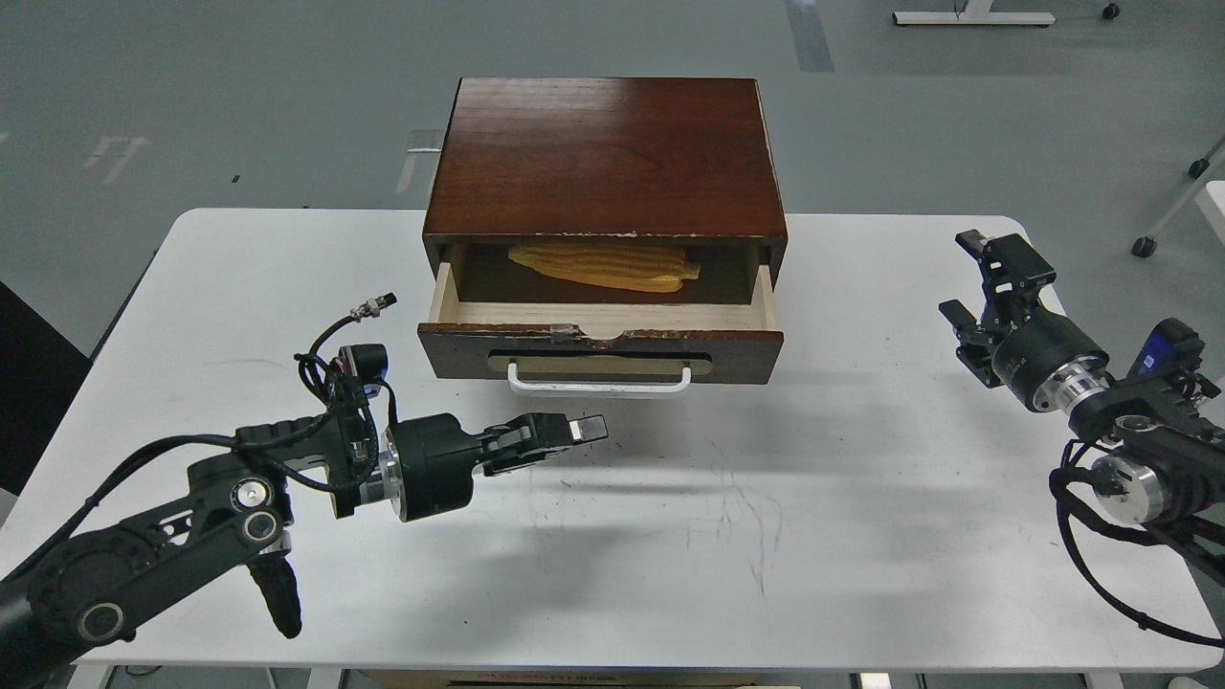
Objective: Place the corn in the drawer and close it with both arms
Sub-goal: 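Move the left gripper to the drawer front below the white handle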
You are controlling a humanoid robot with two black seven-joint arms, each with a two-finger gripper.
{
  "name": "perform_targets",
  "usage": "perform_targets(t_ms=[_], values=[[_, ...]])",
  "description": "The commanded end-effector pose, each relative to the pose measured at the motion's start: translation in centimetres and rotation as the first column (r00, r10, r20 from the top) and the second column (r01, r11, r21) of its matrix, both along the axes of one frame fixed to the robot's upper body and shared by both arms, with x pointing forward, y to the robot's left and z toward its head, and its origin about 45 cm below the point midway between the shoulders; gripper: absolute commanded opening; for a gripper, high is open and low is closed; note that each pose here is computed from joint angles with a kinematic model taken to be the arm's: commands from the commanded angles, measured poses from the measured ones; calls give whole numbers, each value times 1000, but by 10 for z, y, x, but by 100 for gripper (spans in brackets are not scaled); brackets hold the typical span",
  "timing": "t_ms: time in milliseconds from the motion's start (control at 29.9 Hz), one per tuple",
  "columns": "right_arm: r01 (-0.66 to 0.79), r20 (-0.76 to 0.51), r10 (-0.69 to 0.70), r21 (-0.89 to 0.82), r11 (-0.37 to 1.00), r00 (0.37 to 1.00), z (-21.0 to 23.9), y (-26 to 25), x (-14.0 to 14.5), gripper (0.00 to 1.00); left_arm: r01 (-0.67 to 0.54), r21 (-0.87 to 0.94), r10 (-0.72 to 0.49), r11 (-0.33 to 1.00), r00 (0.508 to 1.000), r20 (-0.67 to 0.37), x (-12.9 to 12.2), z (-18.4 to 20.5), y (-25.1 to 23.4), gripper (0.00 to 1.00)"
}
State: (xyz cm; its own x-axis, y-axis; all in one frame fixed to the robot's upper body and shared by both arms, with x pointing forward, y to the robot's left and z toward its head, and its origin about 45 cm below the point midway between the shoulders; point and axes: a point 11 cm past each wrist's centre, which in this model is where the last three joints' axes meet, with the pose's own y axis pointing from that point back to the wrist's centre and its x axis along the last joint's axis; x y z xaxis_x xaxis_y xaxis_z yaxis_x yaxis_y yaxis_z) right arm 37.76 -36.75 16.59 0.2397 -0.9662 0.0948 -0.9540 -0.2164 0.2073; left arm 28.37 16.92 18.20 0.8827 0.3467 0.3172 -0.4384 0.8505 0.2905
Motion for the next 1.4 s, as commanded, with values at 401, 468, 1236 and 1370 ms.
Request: perform_targets(t_ms=[401, 468, 1236, 1370], values=[[1, -6, -1, 0, 1000, 1000, -2, -1, -2, 96, -6, -33, 2, 999, 994, -107, -5, -2, 6, 0], [1, -6, -1, 0, 1000, 1000, -2, -1, -2, 96, -7, -38, 3, 999, 995, -103, -4, -1, 5, 0], [4, -26, -4, -2, 1000, 1000, -10, -3, -8, 96, -77, -58, 72, 995, 994, -82, 15, 6, 15, 0], [4, -28, -4, -2, 1000, 1000, -11, -3, -9, 96, -86, -59, 81, 995, 993, -84, 18, 4, 16, 0]])
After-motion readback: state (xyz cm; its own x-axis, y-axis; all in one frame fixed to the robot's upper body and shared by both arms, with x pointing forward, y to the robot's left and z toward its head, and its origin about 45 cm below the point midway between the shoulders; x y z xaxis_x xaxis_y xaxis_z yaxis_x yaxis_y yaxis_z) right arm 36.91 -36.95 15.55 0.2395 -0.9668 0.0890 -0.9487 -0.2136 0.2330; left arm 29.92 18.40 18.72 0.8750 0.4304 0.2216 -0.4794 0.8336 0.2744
